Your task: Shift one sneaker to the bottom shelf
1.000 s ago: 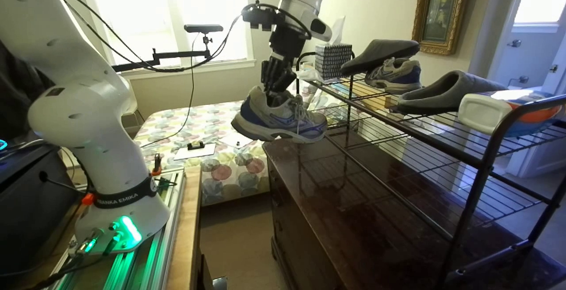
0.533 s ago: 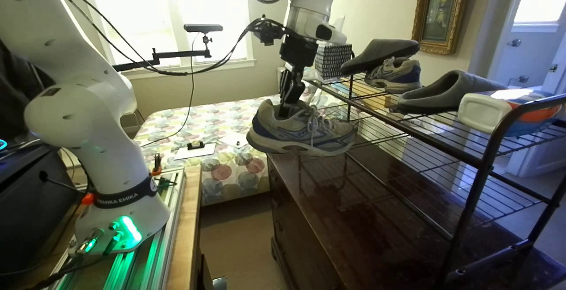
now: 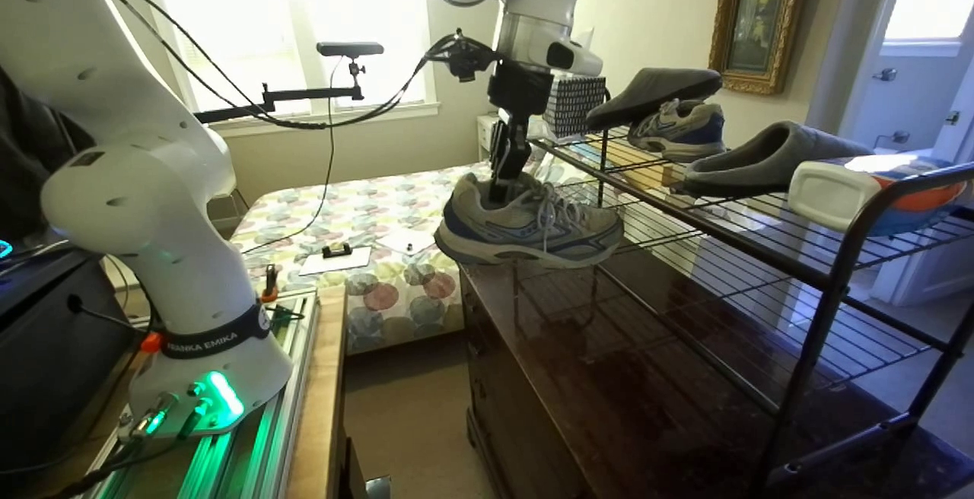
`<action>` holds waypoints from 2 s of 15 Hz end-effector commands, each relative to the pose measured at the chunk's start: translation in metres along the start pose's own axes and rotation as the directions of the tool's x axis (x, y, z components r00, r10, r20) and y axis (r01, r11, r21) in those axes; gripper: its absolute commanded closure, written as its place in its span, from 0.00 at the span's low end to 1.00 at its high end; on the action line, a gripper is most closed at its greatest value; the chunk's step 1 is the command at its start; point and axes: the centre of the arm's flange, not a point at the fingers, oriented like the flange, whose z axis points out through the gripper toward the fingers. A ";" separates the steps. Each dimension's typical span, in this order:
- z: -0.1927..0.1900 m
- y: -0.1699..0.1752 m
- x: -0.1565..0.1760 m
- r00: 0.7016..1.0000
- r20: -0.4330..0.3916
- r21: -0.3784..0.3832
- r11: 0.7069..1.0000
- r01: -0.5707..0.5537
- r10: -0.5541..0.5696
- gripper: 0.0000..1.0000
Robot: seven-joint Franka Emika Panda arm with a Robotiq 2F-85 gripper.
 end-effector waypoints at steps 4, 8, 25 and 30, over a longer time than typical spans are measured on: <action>0.006 0.028 0.041 0.969 -0.133 -0.173 0.958 -0.230 0.209 0.97; 0.011 0.033 0.060 0.961 -0.168 -0.217 0.943 -0.252 0.218 0.97; 0.024 0.070 0.087 0.953 -0.302 -0.104 0.992 -0.074 0.040 0.97; 0.027 0.065 0.090 0.955 -0.287 -0.111 0.988 -0.104 0.069 0.97</action>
